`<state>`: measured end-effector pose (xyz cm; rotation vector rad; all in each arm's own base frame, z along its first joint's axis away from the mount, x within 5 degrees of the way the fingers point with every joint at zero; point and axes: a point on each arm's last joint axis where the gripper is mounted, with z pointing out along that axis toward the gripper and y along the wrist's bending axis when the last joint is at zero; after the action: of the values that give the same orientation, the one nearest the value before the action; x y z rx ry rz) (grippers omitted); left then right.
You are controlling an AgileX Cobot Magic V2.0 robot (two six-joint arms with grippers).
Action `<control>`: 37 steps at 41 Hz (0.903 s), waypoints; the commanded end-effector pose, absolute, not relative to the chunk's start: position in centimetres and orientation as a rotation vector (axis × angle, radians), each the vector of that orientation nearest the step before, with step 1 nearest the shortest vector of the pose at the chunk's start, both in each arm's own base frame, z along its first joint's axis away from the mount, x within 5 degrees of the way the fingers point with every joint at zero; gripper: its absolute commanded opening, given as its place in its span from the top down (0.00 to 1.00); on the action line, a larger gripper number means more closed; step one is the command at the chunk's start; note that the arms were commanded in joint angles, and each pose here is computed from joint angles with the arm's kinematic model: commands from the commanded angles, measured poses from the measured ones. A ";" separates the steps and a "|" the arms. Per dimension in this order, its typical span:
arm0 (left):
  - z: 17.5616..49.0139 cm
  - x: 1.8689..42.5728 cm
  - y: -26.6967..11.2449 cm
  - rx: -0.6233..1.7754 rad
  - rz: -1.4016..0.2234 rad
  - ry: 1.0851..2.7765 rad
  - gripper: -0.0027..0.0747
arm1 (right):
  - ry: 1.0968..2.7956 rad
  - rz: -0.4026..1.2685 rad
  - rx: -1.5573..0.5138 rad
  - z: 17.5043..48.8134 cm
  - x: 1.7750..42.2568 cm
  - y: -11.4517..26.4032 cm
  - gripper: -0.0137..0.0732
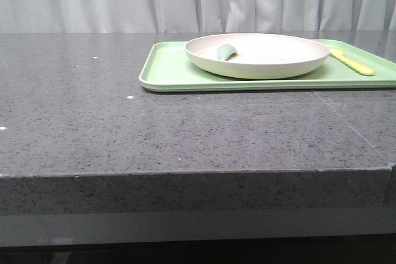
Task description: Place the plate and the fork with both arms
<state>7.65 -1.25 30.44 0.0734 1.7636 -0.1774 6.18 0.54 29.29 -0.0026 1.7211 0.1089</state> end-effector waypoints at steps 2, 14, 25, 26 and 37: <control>30.8 7.5 -1.1 0.055 -0.170 1.631 0.99 | 1.614 0.104 -0.003 30.9 6.2 0.5 0.98; 24.2 5.6 0.0 -0.087 -0.074 1.583 0.99 | 1.614 0.104 -0.003 30.9 6.2 0.5 0.98; 21.0 5.3 0.3 -0.125 -0.036 1.566 0.99 | 1.615 0.104 -0.003 30.8 6.2 0.5 0.98; 20.8 5.3 0.3 -0.125 -0.036 1.566 0.99 | 1.615 0.104 -0.003 30.8 6.2 0.5 0.98; 20.3 5.5 0.3 -0.124 -0.036 1.555 0.99 | 1.615 0.104 -0.003 30.8 6.2 0.5 0.98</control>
<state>5.57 0.33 19.50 -0.1256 1.6642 -0.0265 6.15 0.54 29.33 -0.0024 1.7157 0.1088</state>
